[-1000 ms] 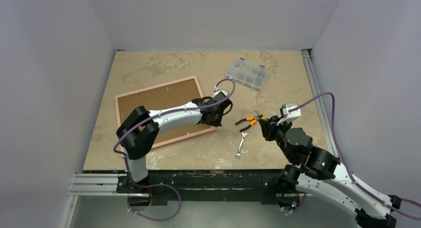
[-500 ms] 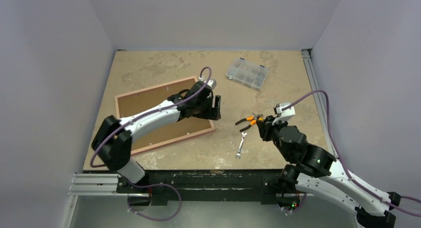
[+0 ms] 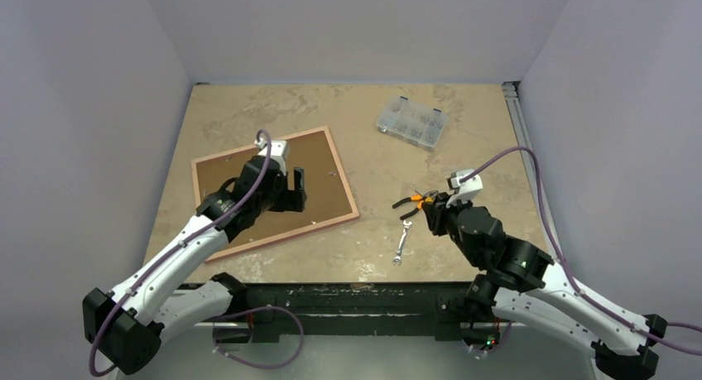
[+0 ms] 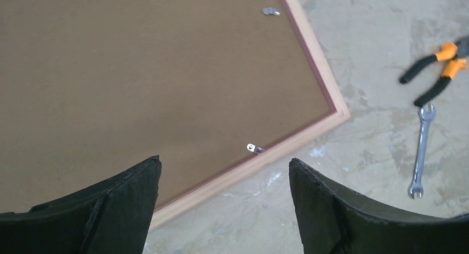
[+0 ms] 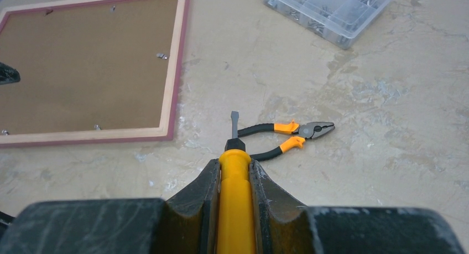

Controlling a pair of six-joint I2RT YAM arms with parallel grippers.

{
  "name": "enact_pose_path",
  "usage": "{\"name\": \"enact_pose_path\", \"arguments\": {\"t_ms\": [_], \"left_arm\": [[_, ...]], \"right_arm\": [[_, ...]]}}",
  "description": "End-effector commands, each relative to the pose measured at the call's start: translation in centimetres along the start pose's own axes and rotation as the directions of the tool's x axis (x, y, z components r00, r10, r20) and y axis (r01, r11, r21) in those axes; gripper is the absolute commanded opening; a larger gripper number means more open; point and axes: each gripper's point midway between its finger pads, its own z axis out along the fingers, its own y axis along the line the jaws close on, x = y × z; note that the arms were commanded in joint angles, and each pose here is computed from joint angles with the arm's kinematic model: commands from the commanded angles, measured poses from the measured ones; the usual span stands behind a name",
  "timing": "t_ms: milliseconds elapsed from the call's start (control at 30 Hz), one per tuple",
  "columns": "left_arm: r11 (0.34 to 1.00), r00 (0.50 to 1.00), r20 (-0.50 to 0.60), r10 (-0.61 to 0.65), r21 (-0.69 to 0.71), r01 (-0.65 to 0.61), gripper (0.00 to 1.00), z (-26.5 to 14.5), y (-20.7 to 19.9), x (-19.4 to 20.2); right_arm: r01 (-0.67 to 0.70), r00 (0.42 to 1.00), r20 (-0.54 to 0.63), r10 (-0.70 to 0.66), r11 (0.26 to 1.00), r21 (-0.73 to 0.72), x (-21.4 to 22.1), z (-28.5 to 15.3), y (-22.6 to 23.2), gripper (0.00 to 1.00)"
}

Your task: Take the photo out of the frame

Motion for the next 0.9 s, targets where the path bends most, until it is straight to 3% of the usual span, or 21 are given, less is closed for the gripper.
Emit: {"name": "enact_pose_path", "arguments": {"t_ms": [0,200,467,633,867], "left_arm": [[0.989,0.990,0.035,-0.138,-0.041,0.139,0.83,-0.1,2.1,-0.9],[0.971,0.971,-0.040,-0.237,-0.029,0.235,0.83,0.7,2.1,0.3],[0.955,0.945,-0.199,-0.261,0.088,0.282,0.85,2.0,-0.2,6.3],[0.998,0.973,-0.219,-0.067,-0.017,0.065,0.86,2.2,-0.4,8.6],[0.978,0.959,-0.267,0.090,-0.160,-0.136,0.85,4.6,0.4,9.6]], "right_arm": [[-0.013,0.999,0.031,0.014,1.000,-0.022,-1.1,0.2,0.7,0.00],[-0.006,1.000,0.016,0.007,0.998,-0.070,-0.7,0.3,1.6,0.00],[0.131,0.954,-0.223,-0.203,0.946,-0.298,4.1,2.9,7.5,0.00],[0.131,0.950,-0.220,-0.221,0.924,-0.359,4.0,3.1,8.9,0.00],[0.124,0.949,-0.227,-0.218,0.922,-0.367,4.2,2.9,8.9,0.00]]}}
